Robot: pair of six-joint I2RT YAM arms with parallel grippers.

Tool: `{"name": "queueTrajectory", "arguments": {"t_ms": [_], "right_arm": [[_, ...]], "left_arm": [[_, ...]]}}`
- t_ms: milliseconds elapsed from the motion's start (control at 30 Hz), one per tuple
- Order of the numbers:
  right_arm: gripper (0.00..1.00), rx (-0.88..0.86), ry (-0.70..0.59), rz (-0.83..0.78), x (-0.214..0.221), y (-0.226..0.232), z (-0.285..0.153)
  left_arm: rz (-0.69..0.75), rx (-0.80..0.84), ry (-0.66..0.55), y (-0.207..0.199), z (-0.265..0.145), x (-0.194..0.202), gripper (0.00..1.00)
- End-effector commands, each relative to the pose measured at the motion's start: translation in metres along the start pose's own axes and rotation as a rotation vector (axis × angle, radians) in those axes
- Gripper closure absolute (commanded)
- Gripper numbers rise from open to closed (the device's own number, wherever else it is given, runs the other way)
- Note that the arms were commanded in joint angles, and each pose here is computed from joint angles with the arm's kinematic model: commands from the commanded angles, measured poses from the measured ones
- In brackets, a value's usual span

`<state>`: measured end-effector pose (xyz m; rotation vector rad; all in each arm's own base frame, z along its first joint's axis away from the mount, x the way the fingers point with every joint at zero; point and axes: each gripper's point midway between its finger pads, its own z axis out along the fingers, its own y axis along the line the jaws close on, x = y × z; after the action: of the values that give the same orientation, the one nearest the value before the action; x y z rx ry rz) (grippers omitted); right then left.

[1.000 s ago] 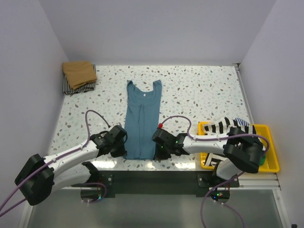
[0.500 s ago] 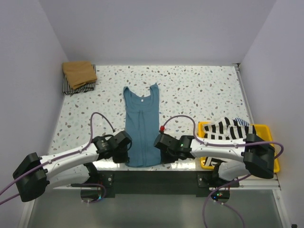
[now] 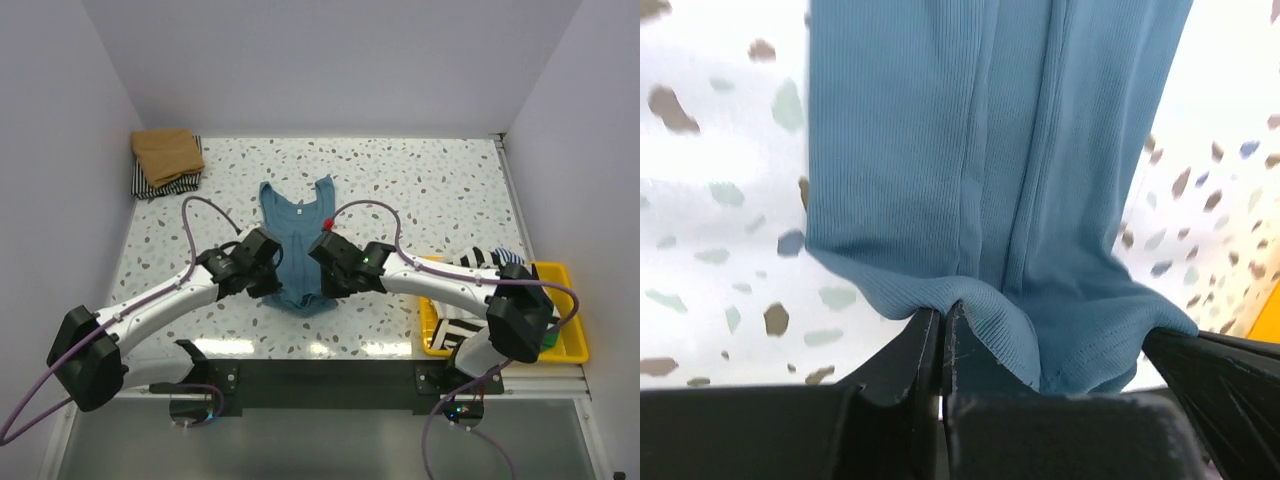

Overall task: Fold and stack the tank tops
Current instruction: Fold the tank top

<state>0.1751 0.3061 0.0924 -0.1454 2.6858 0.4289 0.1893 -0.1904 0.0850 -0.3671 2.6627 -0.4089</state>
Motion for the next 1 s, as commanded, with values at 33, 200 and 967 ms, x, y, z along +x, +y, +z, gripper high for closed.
{"name": "queueTrajectory", "arguments": {"t_ms": [33,200,967], "right_arm": [[0.97,-0.005,-0.081,-0.025,-0.049,0.012,0.004],[0.97,0.004,-0.13,-0.016,-0.094,0.016,0.014],[0.47,0.021,-0.223,0.127,-0.245,-0.04,0.101]], "left_arm": [[0.025,0.066,-0.133,-0.033,-0.003,-0.052,1.0],[0.007,0.063,-0.191,-0.045,0.005,-0.088,1.0],[-0.125,0.136,-0.376,-0.041,0.104,-0.242,0.37]]}}
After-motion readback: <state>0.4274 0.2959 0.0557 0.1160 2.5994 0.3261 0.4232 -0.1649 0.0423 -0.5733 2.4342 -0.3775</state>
